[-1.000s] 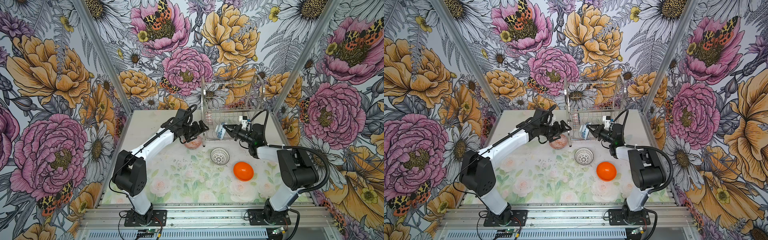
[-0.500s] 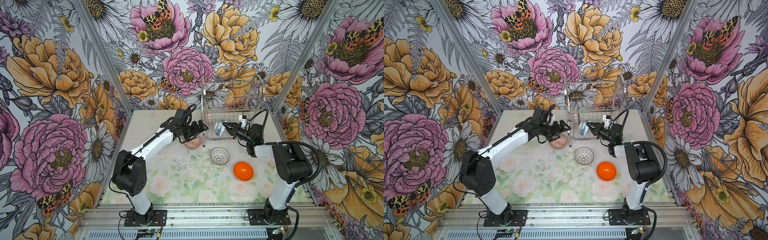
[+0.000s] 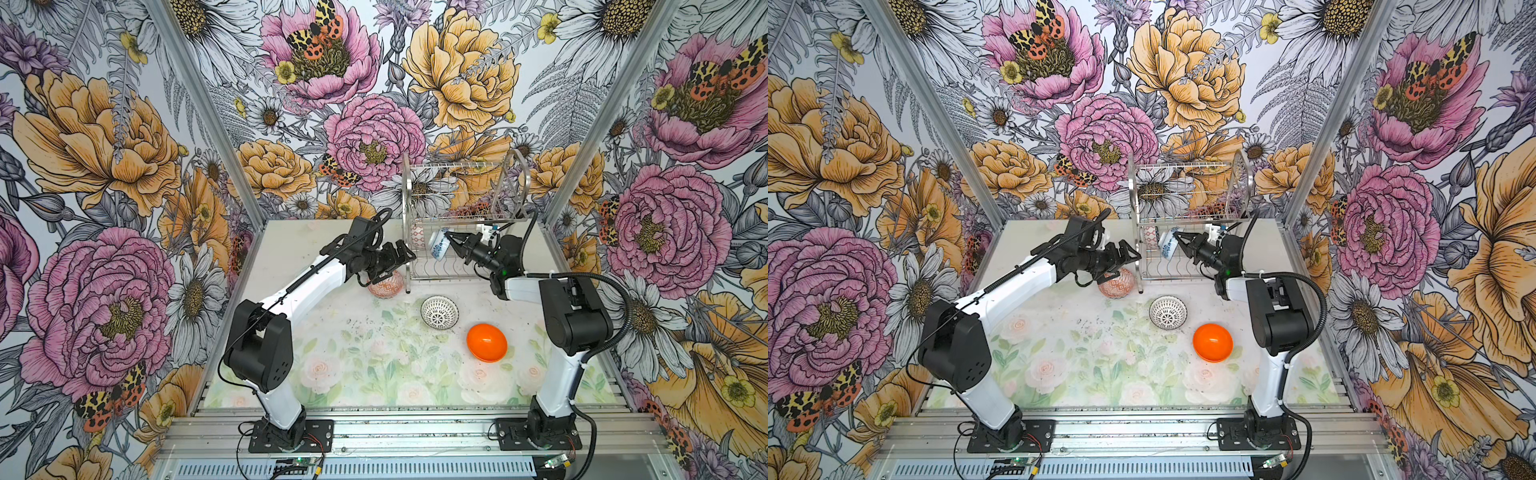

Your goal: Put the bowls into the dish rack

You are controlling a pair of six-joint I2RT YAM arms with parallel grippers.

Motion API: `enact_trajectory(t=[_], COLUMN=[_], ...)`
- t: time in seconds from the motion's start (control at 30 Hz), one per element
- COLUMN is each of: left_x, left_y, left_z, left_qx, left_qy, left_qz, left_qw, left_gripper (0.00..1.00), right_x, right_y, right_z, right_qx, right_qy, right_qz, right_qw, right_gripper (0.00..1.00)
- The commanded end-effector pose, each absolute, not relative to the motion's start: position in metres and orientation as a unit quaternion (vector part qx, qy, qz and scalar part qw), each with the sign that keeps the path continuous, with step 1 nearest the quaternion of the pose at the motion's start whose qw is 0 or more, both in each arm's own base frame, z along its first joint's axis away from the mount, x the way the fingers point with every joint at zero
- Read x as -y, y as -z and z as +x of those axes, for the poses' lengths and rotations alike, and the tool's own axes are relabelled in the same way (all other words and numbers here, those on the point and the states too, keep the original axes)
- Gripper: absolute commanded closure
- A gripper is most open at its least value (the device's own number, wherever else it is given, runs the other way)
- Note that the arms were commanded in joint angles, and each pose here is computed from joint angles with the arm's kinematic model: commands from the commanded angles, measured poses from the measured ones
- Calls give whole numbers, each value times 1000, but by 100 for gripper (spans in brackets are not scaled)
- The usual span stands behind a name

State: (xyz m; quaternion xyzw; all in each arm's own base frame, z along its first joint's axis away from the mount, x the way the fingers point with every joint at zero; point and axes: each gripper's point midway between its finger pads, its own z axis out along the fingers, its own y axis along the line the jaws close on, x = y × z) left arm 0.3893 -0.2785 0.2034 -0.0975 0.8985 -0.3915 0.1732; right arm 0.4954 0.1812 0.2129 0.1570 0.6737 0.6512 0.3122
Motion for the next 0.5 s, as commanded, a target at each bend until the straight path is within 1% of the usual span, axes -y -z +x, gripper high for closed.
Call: enact_trajectory(t=[0.0, 0.27, 0.47], left_x=[273, 267, 269], left_y=[-205, -203, -203], left_z=[387, 387, 390], left_qx=[-899, -901, -901], left_qy=[390, 384, 385], left_qz=[-95, -101, -101], left_qw=[173, 172, 170], left_gripper=[1, 1, 1], right_x=[-181, -179, -179], right_y=[-232, -220, -214], right_z=[505, 515, 513], right_qx=[-664, -669, -670], right_qy=[-654, -648, -639], right_qz=[121, 130, 153], right_qw=[341, 341, 345], right_gripper=[100, 100, 100])
